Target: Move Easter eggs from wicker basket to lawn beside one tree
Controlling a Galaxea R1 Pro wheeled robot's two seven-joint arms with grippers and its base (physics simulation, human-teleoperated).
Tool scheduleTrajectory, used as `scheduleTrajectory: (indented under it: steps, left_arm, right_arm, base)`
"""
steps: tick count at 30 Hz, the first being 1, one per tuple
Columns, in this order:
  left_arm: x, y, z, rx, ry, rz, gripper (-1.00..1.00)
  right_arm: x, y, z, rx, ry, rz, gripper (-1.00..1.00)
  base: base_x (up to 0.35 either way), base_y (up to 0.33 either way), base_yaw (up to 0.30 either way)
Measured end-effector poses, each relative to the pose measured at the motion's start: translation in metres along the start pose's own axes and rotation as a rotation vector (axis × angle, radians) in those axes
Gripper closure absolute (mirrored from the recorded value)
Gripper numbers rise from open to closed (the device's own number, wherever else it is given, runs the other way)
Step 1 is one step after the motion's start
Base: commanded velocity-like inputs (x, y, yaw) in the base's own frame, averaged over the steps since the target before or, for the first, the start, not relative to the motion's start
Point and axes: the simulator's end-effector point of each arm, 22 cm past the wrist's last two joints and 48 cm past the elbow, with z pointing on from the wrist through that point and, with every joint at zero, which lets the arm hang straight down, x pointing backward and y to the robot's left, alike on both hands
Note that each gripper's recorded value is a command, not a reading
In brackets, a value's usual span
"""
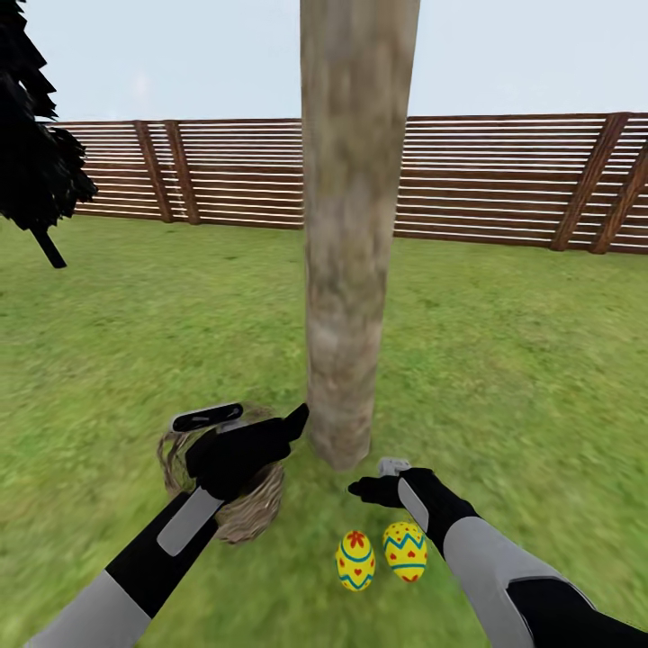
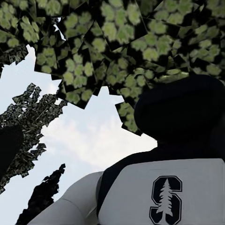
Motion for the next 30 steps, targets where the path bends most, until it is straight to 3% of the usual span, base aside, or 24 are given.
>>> scheduleTrajectory:
  steps: [7,19,27,30]
  left_arm:
    - [-0.0001,0.0003,-0.0001,-0.002,-0.001,0.0,-1.0]
    - [0.0003,-0.0002,0.0004,0.0,0.001,0.0,-1.0]
    - [-0.0002,-0.0019,-0.0012,0.007,-0.002,0.008,-1.0]
    - [-0.0009,-0.0012,0.0053,0.01,0.0,0.0,-1.0]
  right_arm:
    - [-0.0001,0.0002,-0.0003,-0.001,-0.001,0.001,-1.0]
    - [0.0001,0.0004,-0.0004,-0.001,0.0,0.001,-1.0]
    - [0.0005,-0.0022,-0.0007,0.0,0.003,0.004,-1.0]
    - [0.0047,0.0002,-0.0038,-0.001,0.032,0.008,-1.0]
  base:
    - [-0.112,0.222,0.0]
    - [0.121,0.259,0.0]
    - [0.013,0.024,0.0]
    - [0.0,0.0,0.0]
